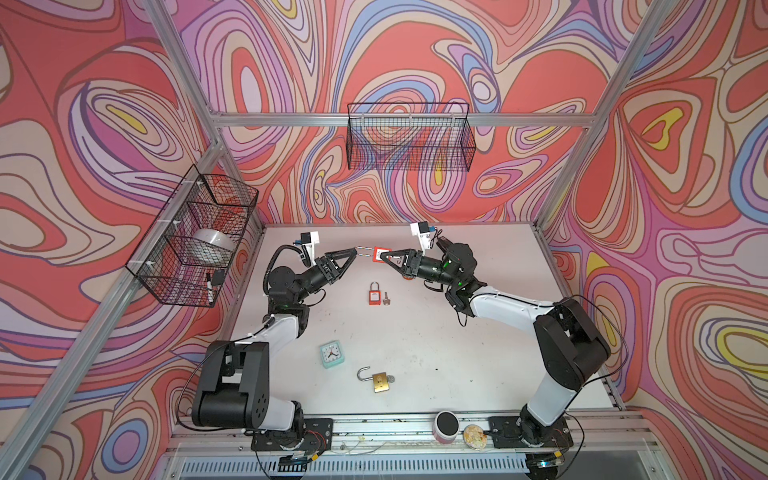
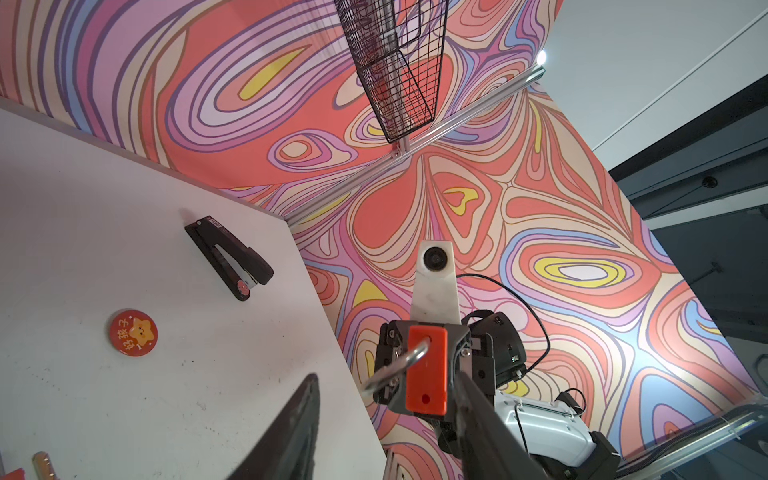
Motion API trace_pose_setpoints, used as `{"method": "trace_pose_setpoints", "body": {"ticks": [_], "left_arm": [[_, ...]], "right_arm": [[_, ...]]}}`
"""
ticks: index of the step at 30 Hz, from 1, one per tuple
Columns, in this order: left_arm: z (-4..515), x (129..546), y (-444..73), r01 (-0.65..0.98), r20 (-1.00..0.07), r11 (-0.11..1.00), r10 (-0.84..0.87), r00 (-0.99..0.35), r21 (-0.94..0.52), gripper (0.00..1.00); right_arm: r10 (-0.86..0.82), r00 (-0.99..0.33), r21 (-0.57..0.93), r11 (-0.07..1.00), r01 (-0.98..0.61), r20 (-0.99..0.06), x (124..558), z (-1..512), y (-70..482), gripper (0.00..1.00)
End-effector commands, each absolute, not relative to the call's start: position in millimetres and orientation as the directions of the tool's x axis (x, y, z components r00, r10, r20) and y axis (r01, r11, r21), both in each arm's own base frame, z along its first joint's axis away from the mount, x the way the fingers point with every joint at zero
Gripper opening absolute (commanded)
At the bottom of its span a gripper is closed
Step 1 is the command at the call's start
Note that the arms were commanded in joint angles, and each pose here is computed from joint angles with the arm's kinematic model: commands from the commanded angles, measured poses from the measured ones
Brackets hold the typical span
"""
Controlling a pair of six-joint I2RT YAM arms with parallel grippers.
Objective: Lock with the key
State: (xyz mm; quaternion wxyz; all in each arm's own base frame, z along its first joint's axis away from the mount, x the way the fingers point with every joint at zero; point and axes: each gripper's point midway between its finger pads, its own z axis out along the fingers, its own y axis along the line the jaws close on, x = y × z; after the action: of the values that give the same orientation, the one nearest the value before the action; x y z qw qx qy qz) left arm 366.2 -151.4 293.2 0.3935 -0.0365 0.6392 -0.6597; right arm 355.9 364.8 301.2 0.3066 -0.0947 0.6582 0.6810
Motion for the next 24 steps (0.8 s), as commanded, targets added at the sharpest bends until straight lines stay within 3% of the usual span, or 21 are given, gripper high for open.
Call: {"method": "trace_pose_setpoints", "body": {"ticks": [1, 4, 12, 15, 24], "left_arm": [[314.2, 363.6, -152.2, 0.546, -0.503, 0.1, -0.554, -0.664, -0.832, 0.52], [316.4, 363.4, -152.7, 0.55, -0.505, 0.097, -0.55, -0.665, -0.83, 0.49], [313.0, 361.6, -153.1, 0.541, -0.498, 0.095, -0.547, -0.673, -0.836, 0.18], [311.3, 361.3, -153.0, 0.538, -0.495, 0.095, -0.547, -0.675, -0.838, 0.02], [309.5, 356.3, -155.0, 0.54, -0.495, 0.083, -0.535, -0.685, -0.837, 0.0]], "right_arm": [[0.286, -0.778, 0.819, 0.044, -0.572, -0.559, 349.2, 309.6, 361.4, 0.0], [0.284, -0.782, 0.822, 0.044, -0.568, -0.556, 349.5, 308.2, 362.0, 0.0], [0.28, -0.779, 0.817, 0.039, -0.575, -0.562, 350.8, 310.5, 364.2, 0.0], [0.273, -0.78, 0.815, 0.029, -0.579, -0.563, 350.0, 314.9, 365.0, 0.0], [0.209, -0.803, 0.818, -0.018, -0.574, -0.559, 346.5, 320.8, 374.1, 0.0]]}}
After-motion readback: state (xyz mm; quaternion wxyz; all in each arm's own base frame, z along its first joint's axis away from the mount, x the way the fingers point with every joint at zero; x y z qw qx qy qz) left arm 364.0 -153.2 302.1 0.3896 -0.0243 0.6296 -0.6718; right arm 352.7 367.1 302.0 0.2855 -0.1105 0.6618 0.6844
